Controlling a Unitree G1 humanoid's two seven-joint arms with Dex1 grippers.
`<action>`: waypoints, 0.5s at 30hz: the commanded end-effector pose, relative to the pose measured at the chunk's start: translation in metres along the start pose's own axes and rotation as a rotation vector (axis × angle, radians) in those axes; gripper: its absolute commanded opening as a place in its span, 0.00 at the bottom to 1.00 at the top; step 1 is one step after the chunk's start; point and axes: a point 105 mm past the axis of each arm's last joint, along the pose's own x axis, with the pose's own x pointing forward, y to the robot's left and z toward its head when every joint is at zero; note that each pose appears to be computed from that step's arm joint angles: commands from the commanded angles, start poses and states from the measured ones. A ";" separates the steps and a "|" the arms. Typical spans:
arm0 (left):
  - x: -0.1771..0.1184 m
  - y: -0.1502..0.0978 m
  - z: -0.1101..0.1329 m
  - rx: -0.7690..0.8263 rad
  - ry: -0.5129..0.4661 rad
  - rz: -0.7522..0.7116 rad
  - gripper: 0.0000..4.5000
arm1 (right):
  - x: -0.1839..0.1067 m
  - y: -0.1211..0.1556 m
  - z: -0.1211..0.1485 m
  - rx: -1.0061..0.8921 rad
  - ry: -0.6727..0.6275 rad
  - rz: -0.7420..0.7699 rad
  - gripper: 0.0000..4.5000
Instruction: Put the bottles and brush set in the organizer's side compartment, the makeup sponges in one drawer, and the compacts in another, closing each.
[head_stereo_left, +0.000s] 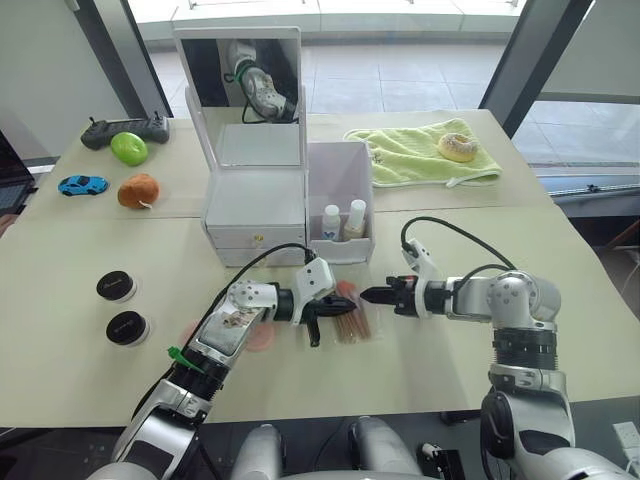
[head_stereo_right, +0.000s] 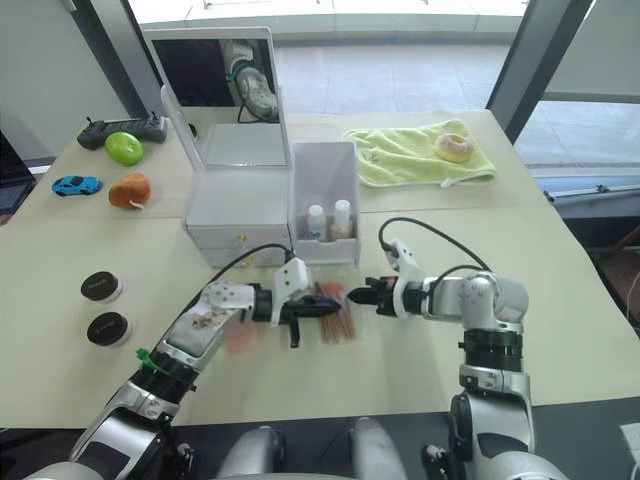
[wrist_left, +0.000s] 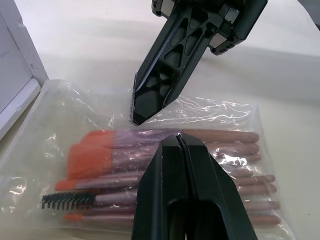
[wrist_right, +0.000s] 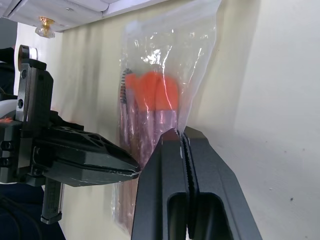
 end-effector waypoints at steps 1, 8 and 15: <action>-0.018 0.000 0.026 0.012 -0.083 -0.004 0.00 | -0.013 0.015 0.015 -0.062 -0.096 0.040 0.00; -0.073 -0.014 0.053 -0.060 -0.137 -0.056 0.26 | -0.034 0.057 0.017 -0.205 -0.168 0.147 0.00; -0.113 -0.021 0.072 -0.108 -0.134 -0.044 0.71 | -0.055 0.097 0.027 -0.373 -0.254 0.234 0.00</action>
